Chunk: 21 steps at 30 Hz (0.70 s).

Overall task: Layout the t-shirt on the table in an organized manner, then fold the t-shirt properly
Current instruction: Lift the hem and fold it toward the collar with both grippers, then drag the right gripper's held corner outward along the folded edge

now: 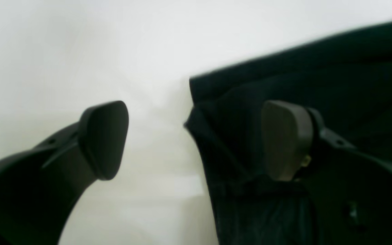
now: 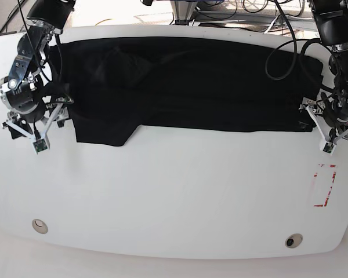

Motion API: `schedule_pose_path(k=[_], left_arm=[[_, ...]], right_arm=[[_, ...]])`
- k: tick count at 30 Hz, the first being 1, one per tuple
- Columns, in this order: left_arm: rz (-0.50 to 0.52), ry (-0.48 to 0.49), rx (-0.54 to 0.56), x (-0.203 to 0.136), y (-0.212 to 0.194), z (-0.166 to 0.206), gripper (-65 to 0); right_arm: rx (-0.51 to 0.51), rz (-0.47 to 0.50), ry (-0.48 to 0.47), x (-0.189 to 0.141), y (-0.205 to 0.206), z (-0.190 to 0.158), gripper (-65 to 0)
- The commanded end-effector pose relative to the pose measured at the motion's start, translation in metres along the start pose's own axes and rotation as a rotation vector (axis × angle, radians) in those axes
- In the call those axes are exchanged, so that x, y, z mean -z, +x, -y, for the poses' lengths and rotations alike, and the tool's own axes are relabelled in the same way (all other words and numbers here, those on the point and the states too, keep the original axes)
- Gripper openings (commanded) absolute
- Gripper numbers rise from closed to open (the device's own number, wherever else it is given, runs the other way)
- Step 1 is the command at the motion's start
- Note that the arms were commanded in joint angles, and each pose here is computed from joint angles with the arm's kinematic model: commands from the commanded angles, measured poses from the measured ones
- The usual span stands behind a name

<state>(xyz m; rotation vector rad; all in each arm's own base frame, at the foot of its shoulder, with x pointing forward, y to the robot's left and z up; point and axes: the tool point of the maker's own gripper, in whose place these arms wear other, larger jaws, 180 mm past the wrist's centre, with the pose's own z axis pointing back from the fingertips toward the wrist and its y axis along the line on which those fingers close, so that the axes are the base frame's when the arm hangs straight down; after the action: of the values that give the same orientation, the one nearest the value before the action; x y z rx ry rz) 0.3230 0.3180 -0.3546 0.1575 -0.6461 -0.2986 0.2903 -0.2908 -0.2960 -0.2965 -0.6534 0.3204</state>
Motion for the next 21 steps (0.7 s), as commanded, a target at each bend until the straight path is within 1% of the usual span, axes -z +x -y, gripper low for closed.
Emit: schedule_pose_path(k=[1, 3, 4, 6, 7, 10, 12, 16, 21], left_arm=[[0.057, 0.047, 0.025, -0.012, 0.022, -0.016, -8.9], [0.081, 0.055, 0.038, -0.017, 0.03, -0.016, -8.9], [0.085, 0.056, 0.04, -0.018, 0.031, -0.016, -8.9], [0.109, 0.064, 0.054, -0.023, 0.039, -0.015, -8.9], [0.113, 0.065, 0.057, -0.024, 0.041, -0.015, -8.9], [0.137, 0.072, 0.07, -0.029, 0.048, -0.014, -8.9], [0.15, 0.076, 0.078, -0.032, 0.052, -0.014, -8.9], [0.159, 0.078, 0.082, -0.034, 0.055, -0.013, -8.9], [0.159, 0.078, 0.082, -0.034, 0.055, -0.013, -8.9]], right_arm=[[0.041, 0.072, 0.011, 0.004, 0.028, 0.007, -15.5], [0.093, 0.079, 0.075, 0.018, 0.034, -0.002, -15.5], [0.102, 0.083, 0.086, 0.021, 0.036, -0.002, -15.5], [0.156, 0.081, 0.148, 0.037, 0.04, -0.007, -15.5], [0.168, 0.077, 0.164, 0.041, 0.04, -0.009, -15.5], [0.254, 0.071, 0.267, 0.066, 0.038, -0.022, -15.7], [0.324, 0.086, 0.336, 0.081, 0.036, -0.031, -15.9], [0.399, 0.093, 0.396, 0.096, 0.032, -0.041, -15.9], [0.427, 0.061, 0.412, 0.104, 0.021, -0.042, -15.9]])
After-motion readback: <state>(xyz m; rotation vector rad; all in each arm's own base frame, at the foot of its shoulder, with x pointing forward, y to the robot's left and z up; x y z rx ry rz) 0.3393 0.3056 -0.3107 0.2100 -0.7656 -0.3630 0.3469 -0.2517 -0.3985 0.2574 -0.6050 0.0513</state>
